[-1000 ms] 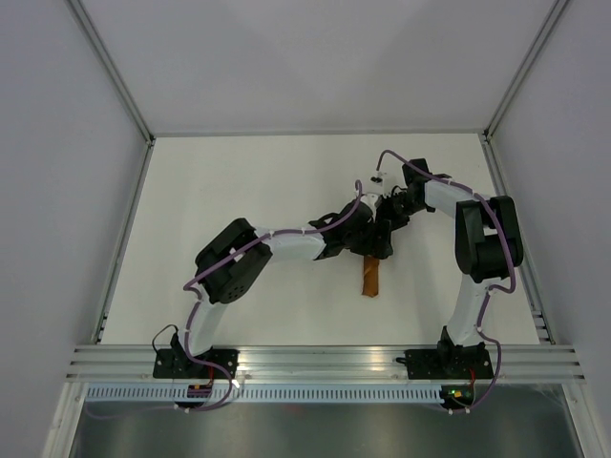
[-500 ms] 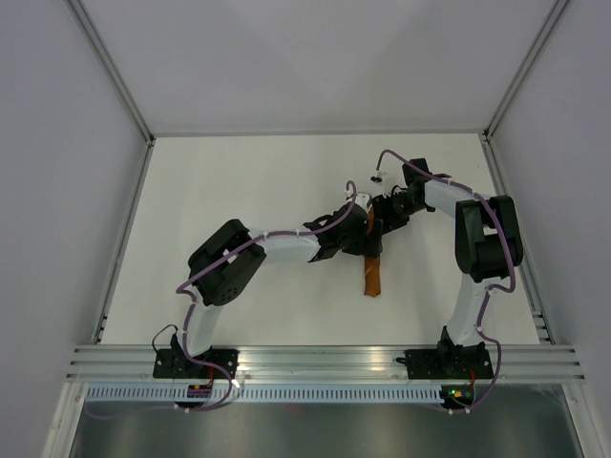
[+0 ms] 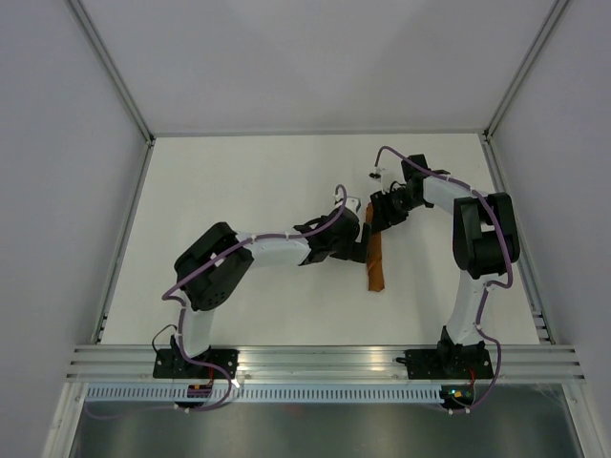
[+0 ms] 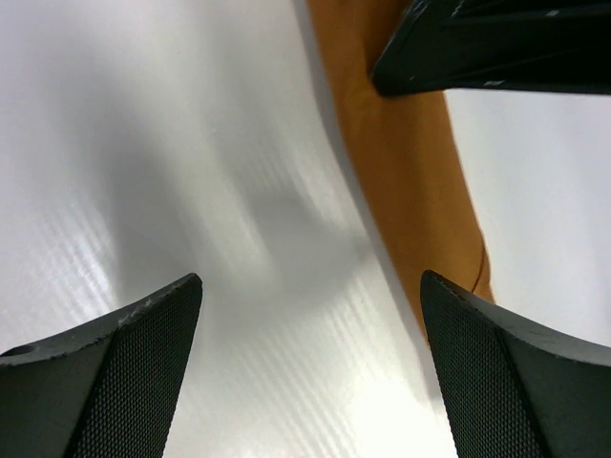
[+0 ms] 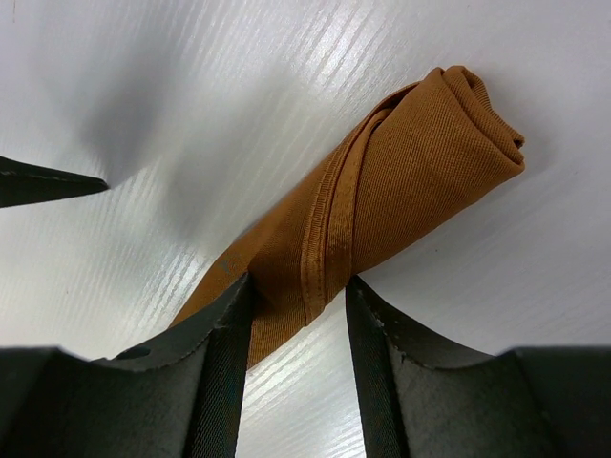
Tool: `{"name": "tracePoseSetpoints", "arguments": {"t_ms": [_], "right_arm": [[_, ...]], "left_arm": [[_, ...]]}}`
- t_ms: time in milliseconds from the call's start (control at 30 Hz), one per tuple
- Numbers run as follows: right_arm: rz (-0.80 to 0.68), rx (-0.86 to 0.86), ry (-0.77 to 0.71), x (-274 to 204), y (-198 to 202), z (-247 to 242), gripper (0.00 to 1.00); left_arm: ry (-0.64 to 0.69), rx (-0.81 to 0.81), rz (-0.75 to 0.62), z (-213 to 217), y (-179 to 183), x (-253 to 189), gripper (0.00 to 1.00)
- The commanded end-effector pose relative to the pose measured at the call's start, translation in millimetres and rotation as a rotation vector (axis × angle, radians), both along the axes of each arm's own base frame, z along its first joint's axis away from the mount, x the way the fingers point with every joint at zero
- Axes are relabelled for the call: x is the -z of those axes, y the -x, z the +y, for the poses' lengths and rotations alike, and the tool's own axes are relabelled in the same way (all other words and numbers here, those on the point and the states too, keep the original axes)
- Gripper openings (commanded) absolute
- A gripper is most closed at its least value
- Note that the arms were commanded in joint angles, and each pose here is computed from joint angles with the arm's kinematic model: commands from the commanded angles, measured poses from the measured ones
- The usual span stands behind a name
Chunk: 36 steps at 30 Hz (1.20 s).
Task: Fold the napkin, place the utensils inside, and roll it up
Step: Roll the napkin with the utensil
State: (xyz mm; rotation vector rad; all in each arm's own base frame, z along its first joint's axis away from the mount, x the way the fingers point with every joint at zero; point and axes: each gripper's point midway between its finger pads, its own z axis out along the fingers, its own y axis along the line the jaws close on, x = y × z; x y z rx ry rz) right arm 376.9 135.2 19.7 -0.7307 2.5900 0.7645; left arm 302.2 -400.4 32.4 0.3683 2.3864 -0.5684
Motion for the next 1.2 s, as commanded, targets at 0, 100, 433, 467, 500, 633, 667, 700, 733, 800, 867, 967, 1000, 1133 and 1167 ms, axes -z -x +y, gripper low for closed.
{"name": "tracePoseSetpoints", "arguments": {"t_ms": [0, 100, 433, 467, 500, 633, 667, 700, 733, 800, 867, 967, 1000, 1133, 1167], "right_arm": [[-0.024, -0.011, 0.072, 13.2, -7.2, -11.7, 0.50], [-0.024, -0.014, 0.051, 6.6, -6.8, -8.9, 0.51], [-0.037, -0.017, 0.020, -10.7, -8.6, -3.9, 0.52], [-0.040, -0.018, 0.017, -12.3, -9.2, -3.3, 0.52], [-0.042, -0.020, 0.014, -14.0, -10.0, -2.8, 0.53], [-0.048, -0.030, -0.009, -22.7, -10.0, 0.3, 0.55], [-0.051, -0.037, -0.025, -26.7, -8.9, 3.3, 0.55], [-0.050, -0.040, -0.033, -30.3, -8.7, 5.1, 0.55], [-0.054, -0.042, -0.040, -33.2, -9.2, 5.7, 0.56], [-0.061, -0.047, -0.057, -41.7, -10.4, 8.4, 0.56], [-0.071, -0.052, -0.068, -49.8, -10.8, 10.0, 0.56], [-0.093, -0.056, -0.096, -66.5, -12.6, 12.9, 0.56], [-0.100, -0.054, -0.105, -73.5, -13.4, 13.7, 0.56], [-0.167, -0.015, -0.148, -108.9, -20.1, 7.5, 0.57], [-0.189, -0.005, -0.155, -117.6, -23.4, 4.8, 0.58]], "left_arm": [[-0.068, -0.010, 0.006, 25.6, 3.8, -0.1, 0.99], [-0.062, -0.015, 0.002, 30.3, 2.5, -4.9, 0.99], [-0.047, -0.004, -0.004, 32.3, -4.2, -12.8, 0.99], [-0.046, -0.005, -0.003, 32.3, -4.8, -12.7, 0.99], [-0.045, -0.003, 0.001, 32.3, -4.6, -12.0, 0.99], [-0.045, -0.005, 0.001, 33.8, -6.7, -11.5, 0.99], [-0.047, -0.006, 0.002, 34.3, -7.1, -10.8, 0.99], [-0.045, -0.009, 0.004, 35.4, -8.4, -10.8, 0.99], [-0.045, -0.008, 0.004, 35.8, -8.8, -10.7, 0.99], [-0.042, -0.008, 0.003, 36.5, -10.2, -11.6, 0.99], [-0.039, -0.005, -0.001, 36.6, -11.5, -13.5, 0.99], [-0.028, -0.007, -0.009, 39.1, -17.0, -19.0, 0.99], [-0.026, -0.001, -0.014, 39.6, -18.6, -21.9, 0.99], [-0.008, -0.001, -0.042, 45.8, -26.4, -39.6, 1.00], [0.005, -0.007, -0.057, 48.8, -29.6, -49.3, 1.00]]}}
